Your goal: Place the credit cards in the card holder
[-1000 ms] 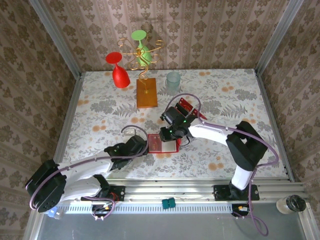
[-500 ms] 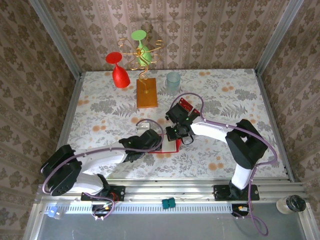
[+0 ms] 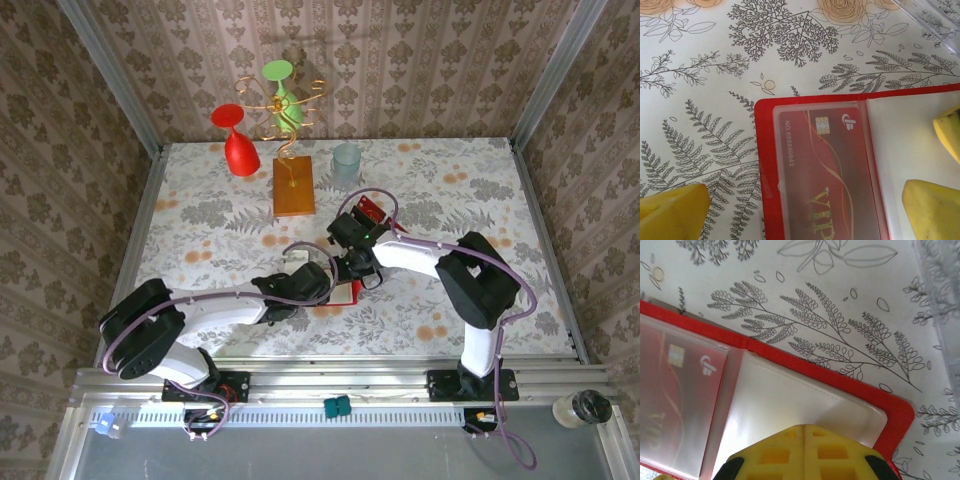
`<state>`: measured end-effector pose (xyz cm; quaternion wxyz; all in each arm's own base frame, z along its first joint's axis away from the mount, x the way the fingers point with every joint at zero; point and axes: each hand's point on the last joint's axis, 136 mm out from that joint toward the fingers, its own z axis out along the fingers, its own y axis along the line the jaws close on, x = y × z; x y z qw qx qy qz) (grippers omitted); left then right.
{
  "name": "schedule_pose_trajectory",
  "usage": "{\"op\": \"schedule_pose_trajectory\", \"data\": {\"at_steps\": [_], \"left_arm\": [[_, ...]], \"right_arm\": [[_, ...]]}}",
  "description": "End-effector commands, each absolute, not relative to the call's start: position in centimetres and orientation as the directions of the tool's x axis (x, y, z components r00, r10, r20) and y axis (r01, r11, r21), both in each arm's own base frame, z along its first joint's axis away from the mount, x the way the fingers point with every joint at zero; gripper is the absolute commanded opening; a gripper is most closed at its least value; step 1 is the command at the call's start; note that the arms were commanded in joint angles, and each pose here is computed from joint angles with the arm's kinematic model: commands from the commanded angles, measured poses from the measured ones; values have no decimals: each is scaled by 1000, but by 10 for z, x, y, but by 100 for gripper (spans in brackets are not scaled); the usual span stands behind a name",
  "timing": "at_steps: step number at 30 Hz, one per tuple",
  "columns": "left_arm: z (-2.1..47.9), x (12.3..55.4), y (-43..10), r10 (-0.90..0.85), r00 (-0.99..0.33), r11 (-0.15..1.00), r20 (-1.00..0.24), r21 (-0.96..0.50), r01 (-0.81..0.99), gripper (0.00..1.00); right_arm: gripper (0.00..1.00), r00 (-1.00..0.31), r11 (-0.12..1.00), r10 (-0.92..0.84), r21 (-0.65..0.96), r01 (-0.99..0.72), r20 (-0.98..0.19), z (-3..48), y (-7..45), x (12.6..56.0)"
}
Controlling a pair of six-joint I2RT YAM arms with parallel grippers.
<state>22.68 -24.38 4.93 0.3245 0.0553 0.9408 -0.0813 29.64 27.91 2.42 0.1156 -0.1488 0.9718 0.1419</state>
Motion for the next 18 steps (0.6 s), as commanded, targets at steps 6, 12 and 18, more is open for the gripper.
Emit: {"op": "schedule_pose_trajectory", "data": {"at_steps": [6,12,18], "left_arm": [[53,228,-260,68,-770,969,-635,-141,202,100],[46,225,-259,76,-769,969,-635,-135,207,100],[33,221,-256,87,-779,971,-621,-120,205,100]], "right_arm": [[0,-948,894,-218,342,-290,-232,22,293,288],[0,-952,888,-205,365,-279,-230,23,296,288],[0,-956,887,-193,377,-266,-221,21,297,287]]}}
